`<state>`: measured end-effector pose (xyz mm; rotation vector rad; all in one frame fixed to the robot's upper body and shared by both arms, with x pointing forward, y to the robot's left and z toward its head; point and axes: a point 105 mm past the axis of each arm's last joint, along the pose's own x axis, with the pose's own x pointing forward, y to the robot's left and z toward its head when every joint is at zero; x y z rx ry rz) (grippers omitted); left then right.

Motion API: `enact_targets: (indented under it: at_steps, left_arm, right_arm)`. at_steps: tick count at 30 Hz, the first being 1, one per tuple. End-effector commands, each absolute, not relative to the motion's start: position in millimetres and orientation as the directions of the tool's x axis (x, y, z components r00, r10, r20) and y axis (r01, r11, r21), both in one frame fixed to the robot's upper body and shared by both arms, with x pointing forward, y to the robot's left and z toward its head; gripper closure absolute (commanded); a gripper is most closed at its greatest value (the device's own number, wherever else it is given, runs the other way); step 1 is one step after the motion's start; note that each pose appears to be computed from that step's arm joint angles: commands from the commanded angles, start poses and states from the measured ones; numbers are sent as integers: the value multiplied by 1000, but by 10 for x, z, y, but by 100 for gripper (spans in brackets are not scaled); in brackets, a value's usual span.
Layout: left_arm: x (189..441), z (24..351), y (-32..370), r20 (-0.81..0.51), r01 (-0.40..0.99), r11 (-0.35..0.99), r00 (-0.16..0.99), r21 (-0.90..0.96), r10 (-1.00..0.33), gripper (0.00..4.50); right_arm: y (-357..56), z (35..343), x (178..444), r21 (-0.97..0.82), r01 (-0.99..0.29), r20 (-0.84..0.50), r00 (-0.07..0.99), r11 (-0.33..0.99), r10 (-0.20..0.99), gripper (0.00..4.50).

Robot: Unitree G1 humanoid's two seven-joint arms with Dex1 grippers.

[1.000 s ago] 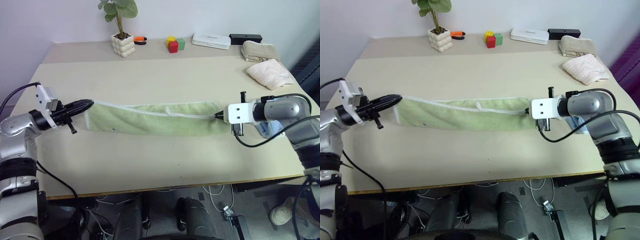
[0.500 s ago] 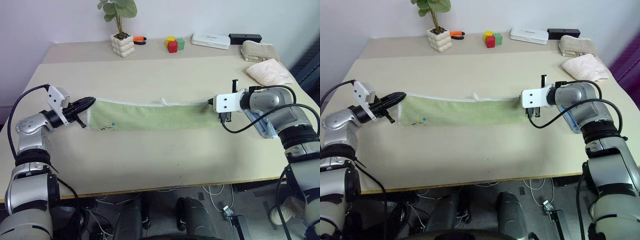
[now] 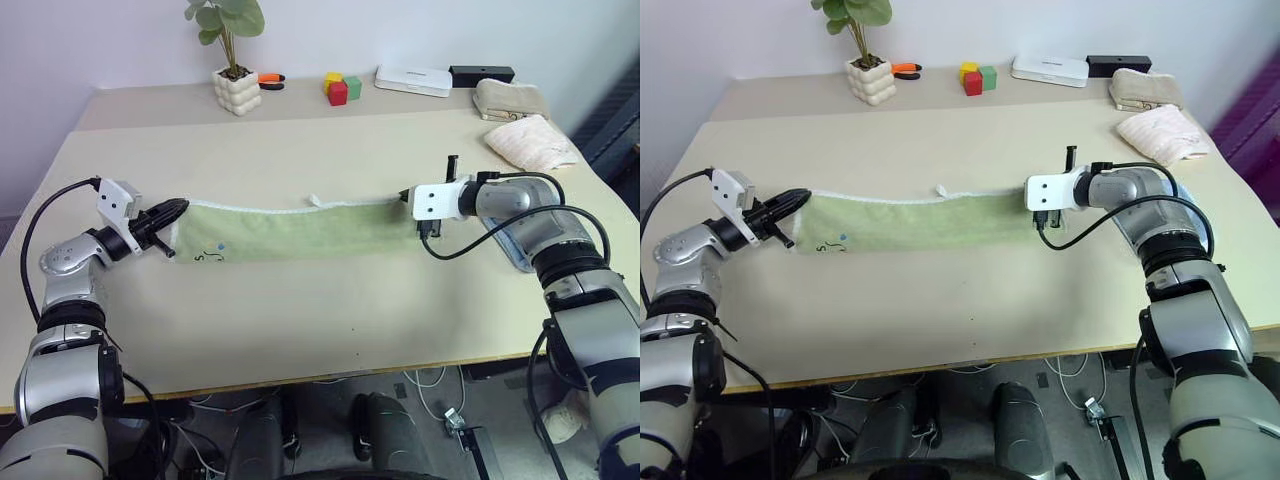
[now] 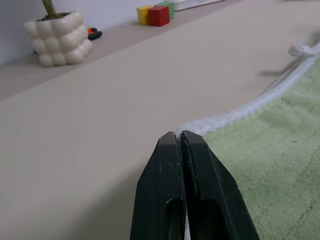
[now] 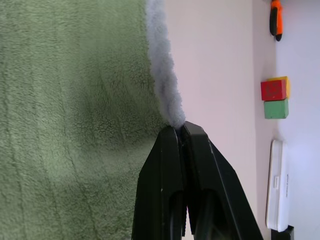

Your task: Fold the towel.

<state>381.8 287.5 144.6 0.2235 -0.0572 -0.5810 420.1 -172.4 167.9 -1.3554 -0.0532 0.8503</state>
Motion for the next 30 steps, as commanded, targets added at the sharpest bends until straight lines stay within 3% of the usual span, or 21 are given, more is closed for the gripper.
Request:
enact_targets:
  at_steps: [1,2,8,9,11,12,14,20,21,27,30]
  left_arm:
    - [3834,1532,2883,24,545,819,830,177,-557,366]
    - [3832,1537,2889,26,541,821,832,182,-554,321]
    - [3837,1613,3026,46,461,858,875,228,-482,20]
    - [3841,1640,3065,57,444,870,884,213,-465,0]
    - [3837,1723,3131,101,423,892,892,162,-441,12]
    - [3820,1760,3148,124,426,894,888,140,-443,44]
    - [3798,1841,3135,163,438,891,876,122,-453,137]
    - [3753,2231,2804,324,477,875,818,80,-475,447]
    - [3730,2253,2673,329,499,861,800,100,-502,450]
    - [3703,2167,2061,343,601,799,751,-4,-564,450]
    - [3740,1965,1849,330,607,788,768,-101,-549,450]
  right_arm:
    - [-1686,1788,4244,-875,-483,-392,721,9,572,392]
    - [-1694,1792,4251,-880,-475,-387,727,9,567,361]
    - [-1773,1878,4306,-914,-406,-331,782,27,527,63]
    - [-1791,1885,4313,-909,-412,-325,788,56,523,16]
    - [-1803,1926,4321,-912,-397,-290,801,102,523,11]
    - [-1810,1972,4328,-908,-388,-256,811,157,526,27]
    - [-1814,2088,4326,-884,-374,-178,825,280,537,103]
    - [-1715,2339,4236,-581,-375,112,842,722,527,413]
    - [-1659,2302,4217,-513,-384,141,844,768,517,447]
    - [-1301,1840,4098,-122,-436,153,880,892,451,447]
    - [-1129,1547,4051,14,-428,113,899,904,424,447]
